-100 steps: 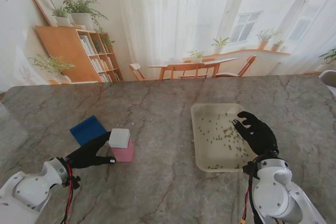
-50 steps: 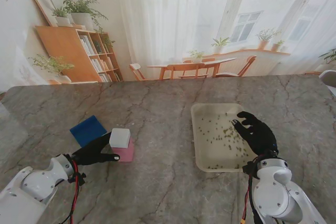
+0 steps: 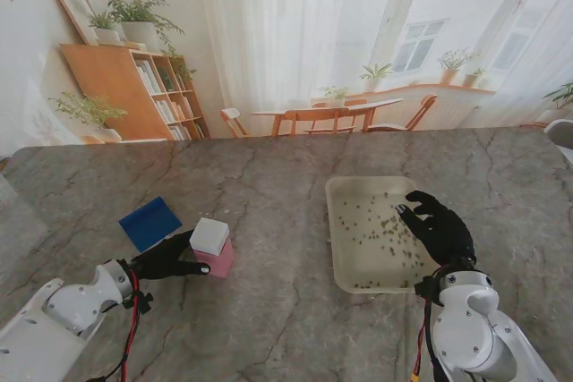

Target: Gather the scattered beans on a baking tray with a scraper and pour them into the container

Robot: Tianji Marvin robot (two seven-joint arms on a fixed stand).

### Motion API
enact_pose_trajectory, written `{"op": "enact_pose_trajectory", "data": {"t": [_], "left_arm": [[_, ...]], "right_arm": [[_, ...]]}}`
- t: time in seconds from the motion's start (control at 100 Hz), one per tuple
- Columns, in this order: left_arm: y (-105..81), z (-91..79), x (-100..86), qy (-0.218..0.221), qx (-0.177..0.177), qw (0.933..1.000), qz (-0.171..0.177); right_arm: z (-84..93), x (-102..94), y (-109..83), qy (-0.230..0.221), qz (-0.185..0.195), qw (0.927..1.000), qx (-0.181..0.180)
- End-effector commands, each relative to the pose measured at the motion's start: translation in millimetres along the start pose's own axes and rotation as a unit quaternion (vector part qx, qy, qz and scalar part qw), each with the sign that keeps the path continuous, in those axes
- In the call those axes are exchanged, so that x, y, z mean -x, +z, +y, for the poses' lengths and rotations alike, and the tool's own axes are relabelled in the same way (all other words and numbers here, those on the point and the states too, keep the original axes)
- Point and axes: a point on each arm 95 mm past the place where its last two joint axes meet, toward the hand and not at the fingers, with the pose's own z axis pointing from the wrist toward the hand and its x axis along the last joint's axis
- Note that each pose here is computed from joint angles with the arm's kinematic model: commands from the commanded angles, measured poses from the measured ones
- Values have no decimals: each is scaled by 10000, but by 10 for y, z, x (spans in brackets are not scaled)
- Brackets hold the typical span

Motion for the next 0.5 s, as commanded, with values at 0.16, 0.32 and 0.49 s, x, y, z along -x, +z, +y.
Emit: {"op": "enact_pose_trajectory", "data": {"t": [0.16,0.32,0.49], "left_arm": [[114,120,19,-359,10,9994,-25],[157,150,-3,-455,45,9990,0],[188,190,1,-518,85,9986,20]], "right_arm": [[-6,14,-21,-6,-28,10000,-59],[-2,19,-25,-13,-38,10000,-52],[10,30,-35,-27,-66,10000,-21]]}}
